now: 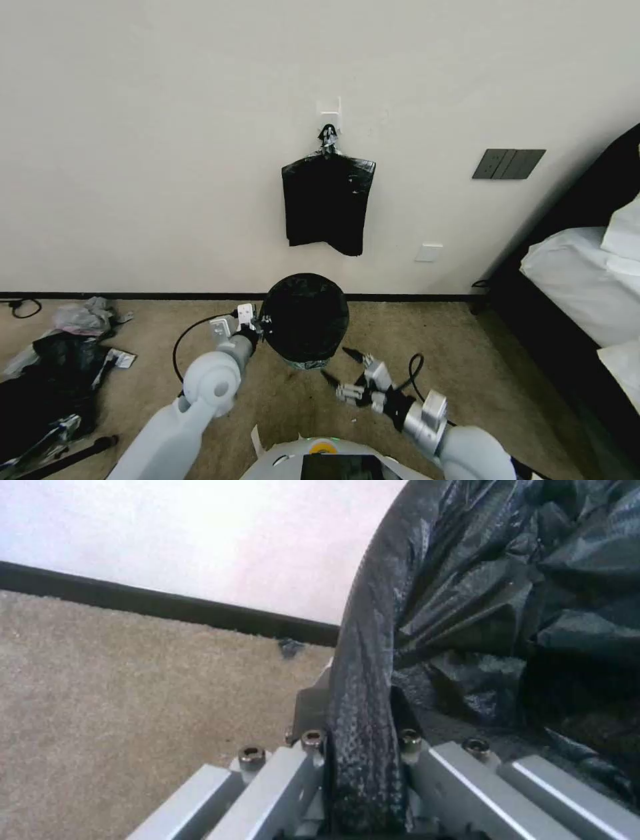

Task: Place a trash bag onto the trash bin.

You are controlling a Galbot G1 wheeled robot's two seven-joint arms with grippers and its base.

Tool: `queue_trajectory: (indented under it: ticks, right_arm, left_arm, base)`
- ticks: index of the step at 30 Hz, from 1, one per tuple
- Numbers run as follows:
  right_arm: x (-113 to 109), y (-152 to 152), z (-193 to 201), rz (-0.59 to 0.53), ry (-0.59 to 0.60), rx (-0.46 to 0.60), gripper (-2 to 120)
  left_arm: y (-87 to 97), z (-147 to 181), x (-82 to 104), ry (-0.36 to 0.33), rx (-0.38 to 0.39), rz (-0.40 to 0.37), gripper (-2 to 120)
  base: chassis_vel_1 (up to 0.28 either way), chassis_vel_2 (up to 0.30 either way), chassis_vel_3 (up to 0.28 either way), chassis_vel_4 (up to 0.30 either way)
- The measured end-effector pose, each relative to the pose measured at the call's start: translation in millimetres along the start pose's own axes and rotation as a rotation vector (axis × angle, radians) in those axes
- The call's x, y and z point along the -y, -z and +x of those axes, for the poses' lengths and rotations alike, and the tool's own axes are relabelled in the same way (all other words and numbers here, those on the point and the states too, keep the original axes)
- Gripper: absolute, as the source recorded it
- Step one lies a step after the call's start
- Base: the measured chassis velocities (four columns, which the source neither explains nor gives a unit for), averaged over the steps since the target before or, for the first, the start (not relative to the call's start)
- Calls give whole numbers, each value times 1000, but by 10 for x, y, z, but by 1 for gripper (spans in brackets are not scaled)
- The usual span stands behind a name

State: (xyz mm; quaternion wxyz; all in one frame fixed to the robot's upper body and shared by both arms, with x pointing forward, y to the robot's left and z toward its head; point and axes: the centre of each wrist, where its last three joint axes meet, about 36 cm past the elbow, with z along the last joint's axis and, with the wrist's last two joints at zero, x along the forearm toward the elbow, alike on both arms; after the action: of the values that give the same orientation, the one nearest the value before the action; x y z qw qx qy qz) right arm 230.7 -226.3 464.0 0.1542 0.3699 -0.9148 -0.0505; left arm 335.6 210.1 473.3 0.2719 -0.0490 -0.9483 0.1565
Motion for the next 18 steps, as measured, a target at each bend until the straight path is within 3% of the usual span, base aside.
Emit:
queue_trajectory:
  ticks: [2,5,12,18]
  right_arm:
    - [-32,257,-22,-92,-16,-12,62]
    - [-48,492,-39,-122,-39,-60,53]
    - [50,882,-251,22,-125,-222,25]
    - [107,937,-582,99,-160,-327,5]
  left_arm:
    - [-61,26,61,-2,6,-20,1]
    - [-140,54,137,-3,7,-42,1]
    - [-356,68,367,-2,15,-93,1]
    - [-444,58,487,20,35,-133,1]
  base:
    - [0,0,0,0]
    - [0,0,0,0]
    - [0,0,0,0]
    - [0,0,0,0]
